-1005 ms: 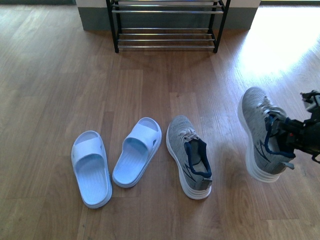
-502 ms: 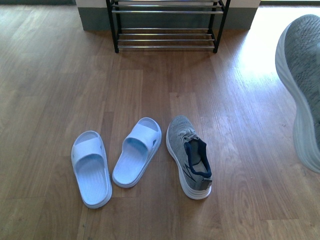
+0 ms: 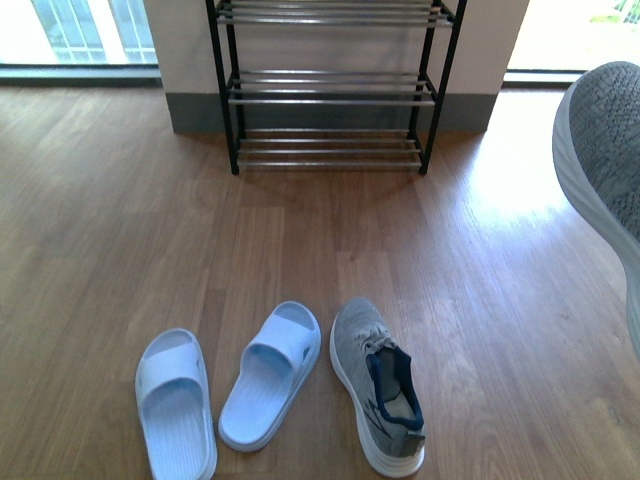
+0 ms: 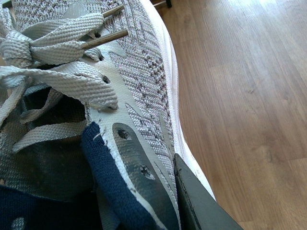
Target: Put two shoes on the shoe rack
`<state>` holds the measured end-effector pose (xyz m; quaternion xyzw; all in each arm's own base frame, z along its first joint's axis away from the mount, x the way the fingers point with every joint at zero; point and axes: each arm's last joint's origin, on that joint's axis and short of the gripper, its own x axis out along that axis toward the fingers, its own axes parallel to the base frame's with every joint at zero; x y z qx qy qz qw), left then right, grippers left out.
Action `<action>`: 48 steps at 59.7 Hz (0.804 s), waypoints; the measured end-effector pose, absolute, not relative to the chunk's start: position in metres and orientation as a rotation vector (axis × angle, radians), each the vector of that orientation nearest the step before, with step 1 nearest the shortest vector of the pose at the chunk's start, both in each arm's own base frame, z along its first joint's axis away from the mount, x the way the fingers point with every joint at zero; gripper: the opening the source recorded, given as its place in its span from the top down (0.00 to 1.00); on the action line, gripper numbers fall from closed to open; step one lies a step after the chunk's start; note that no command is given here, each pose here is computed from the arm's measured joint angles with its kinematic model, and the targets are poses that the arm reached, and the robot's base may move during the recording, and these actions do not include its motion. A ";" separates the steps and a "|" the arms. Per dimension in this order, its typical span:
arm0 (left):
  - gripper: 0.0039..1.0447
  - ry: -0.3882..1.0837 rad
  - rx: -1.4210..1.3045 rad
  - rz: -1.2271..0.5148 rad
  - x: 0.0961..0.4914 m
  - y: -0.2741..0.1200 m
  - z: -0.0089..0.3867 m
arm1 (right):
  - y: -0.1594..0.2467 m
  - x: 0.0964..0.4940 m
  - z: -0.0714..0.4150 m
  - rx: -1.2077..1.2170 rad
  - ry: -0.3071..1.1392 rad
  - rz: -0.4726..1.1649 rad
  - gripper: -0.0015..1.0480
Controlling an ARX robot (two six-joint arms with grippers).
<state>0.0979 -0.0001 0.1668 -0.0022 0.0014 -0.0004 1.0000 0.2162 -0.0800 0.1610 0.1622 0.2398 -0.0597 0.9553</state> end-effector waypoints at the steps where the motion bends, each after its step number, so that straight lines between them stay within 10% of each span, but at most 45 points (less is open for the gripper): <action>1: 0.09 0.003 -0.005 -0.001 0.098 0.000 0.167 | -0.080 0.216 0.161 0.329 0.487 -0.121 0.99; 48: 0.09 0.002 -0.005 -0.001 0.098 0.000 0.167 | -0.080 0.216 0.160 0.330 0.489 -0.122 0.99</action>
